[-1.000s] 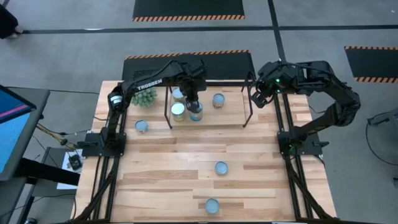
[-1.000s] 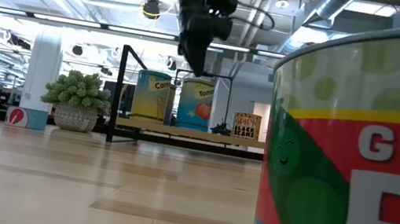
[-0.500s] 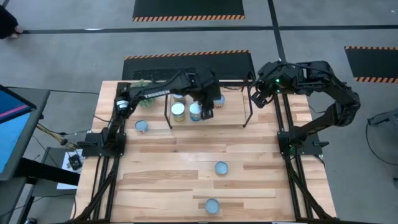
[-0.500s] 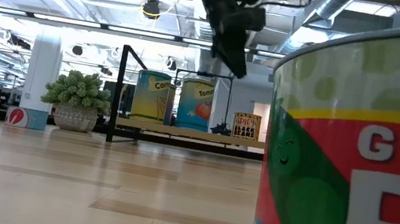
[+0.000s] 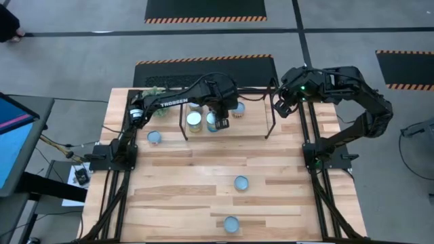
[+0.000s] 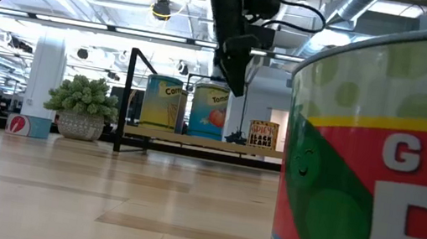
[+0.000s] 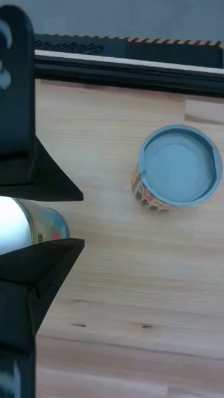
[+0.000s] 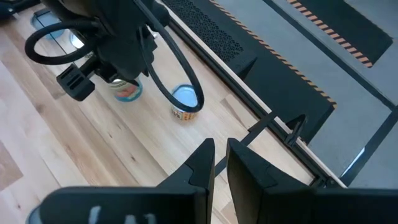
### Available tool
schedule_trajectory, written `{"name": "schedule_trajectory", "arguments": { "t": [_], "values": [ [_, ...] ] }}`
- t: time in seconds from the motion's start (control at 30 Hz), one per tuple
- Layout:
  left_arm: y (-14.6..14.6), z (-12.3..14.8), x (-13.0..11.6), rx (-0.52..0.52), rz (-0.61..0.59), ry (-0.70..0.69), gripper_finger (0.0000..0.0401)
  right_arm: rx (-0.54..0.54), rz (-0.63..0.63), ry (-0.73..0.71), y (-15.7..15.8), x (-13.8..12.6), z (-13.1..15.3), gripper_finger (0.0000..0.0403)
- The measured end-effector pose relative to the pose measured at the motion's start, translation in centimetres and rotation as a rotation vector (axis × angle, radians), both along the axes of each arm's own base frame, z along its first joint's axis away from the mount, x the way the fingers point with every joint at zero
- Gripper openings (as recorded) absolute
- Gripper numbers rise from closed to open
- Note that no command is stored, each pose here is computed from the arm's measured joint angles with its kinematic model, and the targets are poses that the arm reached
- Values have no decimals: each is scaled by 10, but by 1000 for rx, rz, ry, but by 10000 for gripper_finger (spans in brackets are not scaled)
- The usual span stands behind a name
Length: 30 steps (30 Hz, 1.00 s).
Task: Pick and place cans onto a shelf
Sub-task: Put the canned tomato on the shelf, then put the canned tuna on the shelf
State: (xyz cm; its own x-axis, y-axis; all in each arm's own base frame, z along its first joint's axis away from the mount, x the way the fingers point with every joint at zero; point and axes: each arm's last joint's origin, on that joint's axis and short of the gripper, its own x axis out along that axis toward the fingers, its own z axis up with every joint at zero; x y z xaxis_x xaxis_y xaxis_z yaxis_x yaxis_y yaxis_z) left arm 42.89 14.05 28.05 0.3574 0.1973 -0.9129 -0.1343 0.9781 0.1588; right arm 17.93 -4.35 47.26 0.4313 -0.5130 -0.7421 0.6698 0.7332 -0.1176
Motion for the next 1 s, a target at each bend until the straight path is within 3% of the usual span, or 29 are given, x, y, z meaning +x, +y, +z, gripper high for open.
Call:
{"name": "schedule_trajectory", "arguments": {
  "t": [0.6,0.9,1.0],
  "values": [
    [-2,0,-4,6,6,53,96,-1,2,1,0,0,0,65],
    [-7,34,-3,17,1,-31,96,0,1,0,0,0,0,65],
    [-14,50,-14,-8,13,25,96,1,-1,-1,0,0,0,65]
  ]
}}
